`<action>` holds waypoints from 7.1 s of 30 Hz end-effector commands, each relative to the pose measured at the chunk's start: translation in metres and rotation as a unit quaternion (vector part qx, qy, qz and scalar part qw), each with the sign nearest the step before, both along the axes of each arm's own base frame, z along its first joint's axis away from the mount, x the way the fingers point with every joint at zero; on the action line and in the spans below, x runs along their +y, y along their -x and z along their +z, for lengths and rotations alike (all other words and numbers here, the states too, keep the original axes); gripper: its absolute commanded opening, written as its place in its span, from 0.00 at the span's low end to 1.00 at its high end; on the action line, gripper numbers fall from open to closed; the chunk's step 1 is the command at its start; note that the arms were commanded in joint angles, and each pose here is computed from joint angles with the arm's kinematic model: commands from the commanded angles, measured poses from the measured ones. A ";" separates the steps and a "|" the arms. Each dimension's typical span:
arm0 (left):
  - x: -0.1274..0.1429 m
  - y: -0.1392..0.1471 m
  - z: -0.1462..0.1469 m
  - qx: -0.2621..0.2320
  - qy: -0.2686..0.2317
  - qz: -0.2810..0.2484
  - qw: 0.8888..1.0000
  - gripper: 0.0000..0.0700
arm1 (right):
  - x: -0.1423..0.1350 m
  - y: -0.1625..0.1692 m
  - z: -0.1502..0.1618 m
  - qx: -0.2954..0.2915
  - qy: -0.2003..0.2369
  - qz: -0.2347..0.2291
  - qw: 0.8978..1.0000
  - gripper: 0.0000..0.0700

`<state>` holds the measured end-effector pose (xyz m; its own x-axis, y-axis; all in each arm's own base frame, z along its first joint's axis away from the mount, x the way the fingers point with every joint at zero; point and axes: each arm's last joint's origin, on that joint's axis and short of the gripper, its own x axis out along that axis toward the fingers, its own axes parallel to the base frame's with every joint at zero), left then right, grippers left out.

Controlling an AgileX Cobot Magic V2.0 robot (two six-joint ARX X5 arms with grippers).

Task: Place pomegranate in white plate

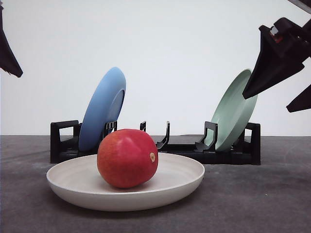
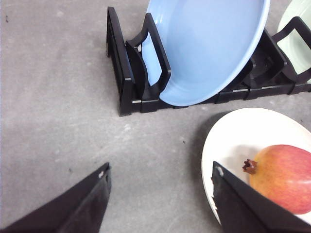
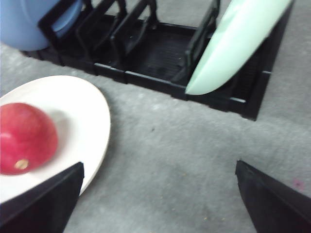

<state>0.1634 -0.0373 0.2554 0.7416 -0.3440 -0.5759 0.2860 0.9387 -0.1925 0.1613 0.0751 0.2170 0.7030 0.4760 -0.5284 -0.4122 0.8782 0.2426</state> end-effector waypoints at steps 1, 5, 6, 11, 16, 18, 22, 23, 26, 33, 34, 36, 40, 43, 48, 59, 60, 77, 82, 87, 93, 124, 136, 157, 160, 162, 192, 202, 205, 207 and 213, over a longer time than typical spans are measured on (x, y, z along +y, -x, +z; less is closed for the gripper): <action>0.000 -0.001 0.002 0.000 0.003 -0.001 1.000 0.56 | 0.001 -0.001 -0.001 0.001 -0.001 -0.002 1.000 0.88; 0.000 -0.001 0.002 -0.001 0.002 -0.001 1.000 0.40 | 0.001 -0.001 -0.001 0.003 0.001 -0.003 1.000 0.52; 0.000 -0.001 0.002 -0.001 0.003 -0.001 1.000 0.22 | 0.001 -0.001 -0.001 0.002 0.001 -0.004 1.000 0.26; 0.000 -0.001 0.002 -0.002 0.003 -0.001 1.000 0.00 | 0.001 -0.001 -0.001 0.000 0.000 -0.004 1.000 0.04; 0.000 -0.001 0.002 -0.003 0.003 -0.001 1.000 0.00 | 0.001 -0.002 0.001 -0.010 -0.005 -0.003 1.000 0.04; 0.000 -0.001 0.002 -0.003 0.003 -0.001 1.000 0.00 | 0.002 -0.002 0.001 -0.012 -0.006 -0.003 1.000 0.04; 0.000 -0.001 0.002 -0.003 0.003 -0.001 1.000 0.00 | 0.002 -0.002 0.001 -0.012 -0.006 -0.003 1.000 0.04; -0.001 -0.001 0.002 -0.003 0.003 -0.002 1.000 0.00 | 0.002 -0.002 0.001 -0.012 -0.006 -0.003 1.000 0.04; 0.000 0.001 0.004 -0.011 0.004 -0.001 1.000 0.00 | 0.002 -0.002 0.001 -0.012 -0.006 -0.003 1.000 0.04; 0.009 0.014 -0.003 -0.088 -0.031 -0.010 0.996 0.00 | 0.002 -0.002 0.001 -0.012 -0.006 -0.003 1.000 0.04; 0.011 0.017 -0.006 -0.108 -0.033 -0.005 0.994 0.00 | 0.002 -0.002 0.001 -0.012 -0.006 -0.003 1.000 0.04; 0.016 0.025 -0.014 -0.145 -0.035 0.008 0.989 0.00 | 0.002 -0.002 0.001 -0.012 -0.006 -0.003 1.000 0.04; 0.025 0.042 -0.033 -0.200 -0.041 0.050 0.978 0.00 | 0.002 -0.002 0.001 -0.012 -0.006 -0.003 1.000 0.04; 0.031 0.054 -0.047 -0.222 -0.053 0.089 0.969 0.00 | 0.002 -0.002 0.001 -0.012 -0.006 -0.003 1.000 0.04; 0.036 0.068 -0.065 -0.243 -0.065 0.132 0.959 0.00 | 0.002 -0.002 0.001 -0.012 -0.006 -0.003 1.000 0.04; 0.040 0.070 -0.097 -0.240 -0.061 0.157 0.956 0.00 | 0.002 -0.002 0.001 -0.012 -0.006 -0.003 1.000 0.04; 0.040 0.070 -0.099 -0.237 -0.060 0.156 0.957 0.00 | 0.002 -0.002 0.001 -0.012 -0.006 -0.003 1.000 0.04; 0.036 0.068 -0.106 -0.236 -0.054 0.139 0.960 0.00 | 0.002 -0.002 0.001 -0.012 -0.006 -0.003 1.000 0.04; 0.036 0.068 -0.106 -0.236 -0.054 0.139 0.960 0.00 | 0.002 -0.002 0.001 -0.012 -0.006 -0.003 1.000 0.04; 0.036 0.068 -0.106 -0.236 -0.054 0.139 0.960 0.00 | 0.002 -0.002 0.001 -0.012 -0.006 -0.003 1.000 0.04; 0.036 0.068 -0.106 -0.236 -0.054 0.139 0.960 0.00 | 0.001 -0.002 0.002 -0.035 0.028 0.013 0.999 0.04; 0.036 0.068 -0.106 -0.236 -0.054 0.139 0.960 0.00 | -0.070 0.061 -0.058 -0.258 0.050 -0.221 0.939 0.04; 0.036 0.068 -0.106 -0.236 -0.054 0.139 0.960 0.00 | -0.072 0.064 -0.053 -0.286 0.043 -0.227 0.930 0.04; 0.036 0.068 -0.106 -0.236 -0.054 0.139 0.960 0.00 | -0.072 0.064 -0.053 -0.286 0.043 -0.227 0.930 0.04; 0.036 0.068 -0.106 -0.235 -0.054 0.139 0.960 0.00 | -0.072 0.064 -0.053 -0.286 0.043 -0.227 0.930 0.04; 0.036 0.068 -0.106 -0.236 -0.054 0.139 0.960 0.00 | -0.072 0.064 -0.053 -0.286 0.043 -0.227 0.930 0.04; 0.036 0.068 -0.106 -0.236 -0.054 0.139 0.960 0.00 | -0.072 0.064 -0.053 -0.286 0.043 -0.227 0.930 0.04; 0.036 0.068 -0.106 -0.236 -0.054 0.139 0.960 0.00 | -0.072 0.064 -0.053 -0.286 0.043 -0.227 0.930 0.04; 0.036 0.068 -0.106 -0.236 -0.054 0.139 0.960 0.00 | -0.072 0.064 -0.053 -0.286 0.043 -0.227 0.930 0.04; 0.036 0.068 -0.106 -0.236 -0.054 0.139 0.960 0.00 | -0.072 0.064 -0.053 -0.286 0.043 -0.227 0.930 0.04; 0.036 0.068 -0.106 -0.236 -0.054 0.139 0.960 0.00 | -0.072 0.064 -0.053 -0.286 0.043 -0.227 0.930 0.04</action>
